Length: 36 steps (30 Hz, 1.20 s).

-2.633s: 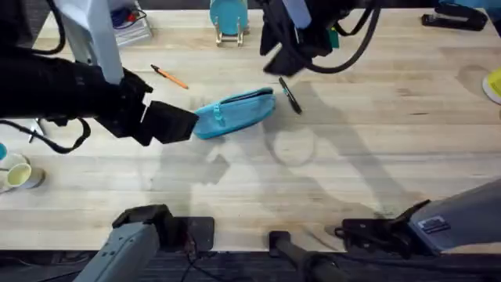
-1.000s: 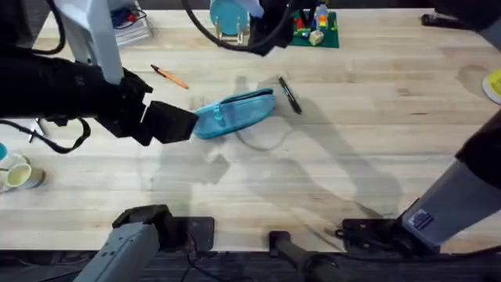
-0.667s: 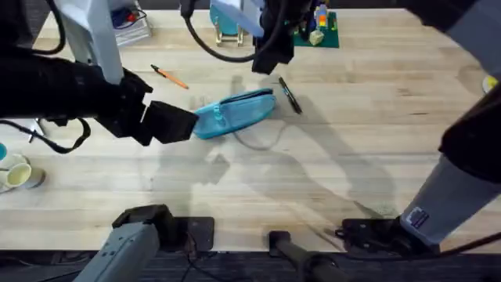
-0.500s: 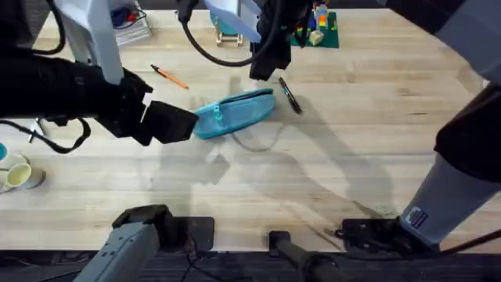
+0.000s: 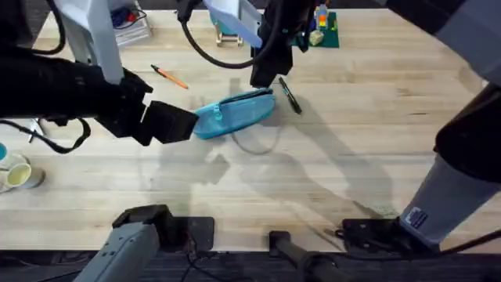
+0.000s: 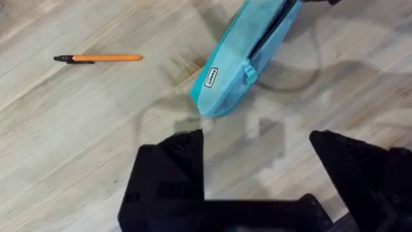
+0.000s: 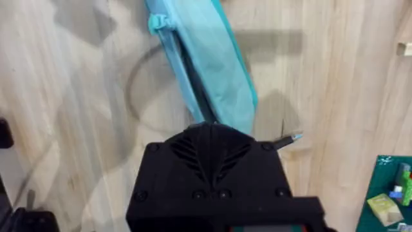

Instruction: Unzip the bag, pick up the pens from the table one at a time and place them inside, then zip the bag closed.

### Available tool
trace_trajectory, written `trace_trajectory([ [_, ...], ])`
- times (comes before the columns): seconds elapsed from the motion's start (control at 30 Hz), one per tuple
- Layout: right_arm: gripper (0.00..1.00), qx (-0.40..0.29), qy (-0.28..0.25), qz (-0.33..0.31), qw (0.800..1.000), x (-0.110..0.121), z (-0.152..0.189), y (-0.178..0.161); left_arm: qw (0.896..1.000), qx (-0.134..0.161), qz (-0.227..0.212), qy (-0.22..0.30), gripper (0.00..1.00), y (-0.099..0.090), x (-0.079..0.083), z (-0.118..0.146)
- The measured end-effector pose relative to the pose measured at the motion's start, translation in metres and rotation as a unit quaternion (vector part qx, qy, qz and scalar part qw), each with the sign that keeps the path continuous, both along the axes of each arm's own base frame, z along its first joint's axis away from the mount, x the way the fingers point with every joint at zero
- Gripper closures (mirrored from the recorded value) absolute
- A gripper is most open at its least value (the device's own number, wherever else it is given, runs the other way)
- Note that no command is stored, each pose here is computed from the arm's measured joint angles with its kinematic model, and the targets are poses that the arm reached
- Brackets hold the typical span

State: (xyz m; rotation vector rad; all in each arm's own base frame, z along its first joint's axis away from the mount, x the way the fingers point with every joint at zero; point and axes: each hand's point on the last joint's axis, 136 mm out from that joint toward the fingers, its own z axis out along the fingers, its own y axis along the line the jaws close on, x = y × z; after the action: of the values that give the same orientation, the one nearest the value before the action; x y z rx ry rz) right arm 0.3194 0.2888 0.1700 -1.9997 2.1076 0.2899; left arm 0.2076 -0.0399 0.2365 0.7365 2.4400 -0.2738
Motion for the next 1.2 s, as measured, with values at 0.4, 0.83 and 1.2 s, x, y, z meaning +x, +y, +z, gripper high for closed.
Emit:
trace_trajectory([
  [0.4,0.972,0.005,0.038,0.014,0.999,-0.012,-0.018,0.016,1.0,0.0,0.0,0.0,0.006,0.0,0.0,0.0],
  [0.83,0.972,-0.006,0.052,0.024,0.998,-0.005,-0.057,0.033,1.0,0.0,0.0,0.0,0.006,0.0,0.0,0.0],
  [1.2,0.89,-0.002,0.047,0.022,0.999,-0.003,-0.057,0.035,1.0,0.0,0.0,0.0,0.006,0.0,0.0,0.0],
])
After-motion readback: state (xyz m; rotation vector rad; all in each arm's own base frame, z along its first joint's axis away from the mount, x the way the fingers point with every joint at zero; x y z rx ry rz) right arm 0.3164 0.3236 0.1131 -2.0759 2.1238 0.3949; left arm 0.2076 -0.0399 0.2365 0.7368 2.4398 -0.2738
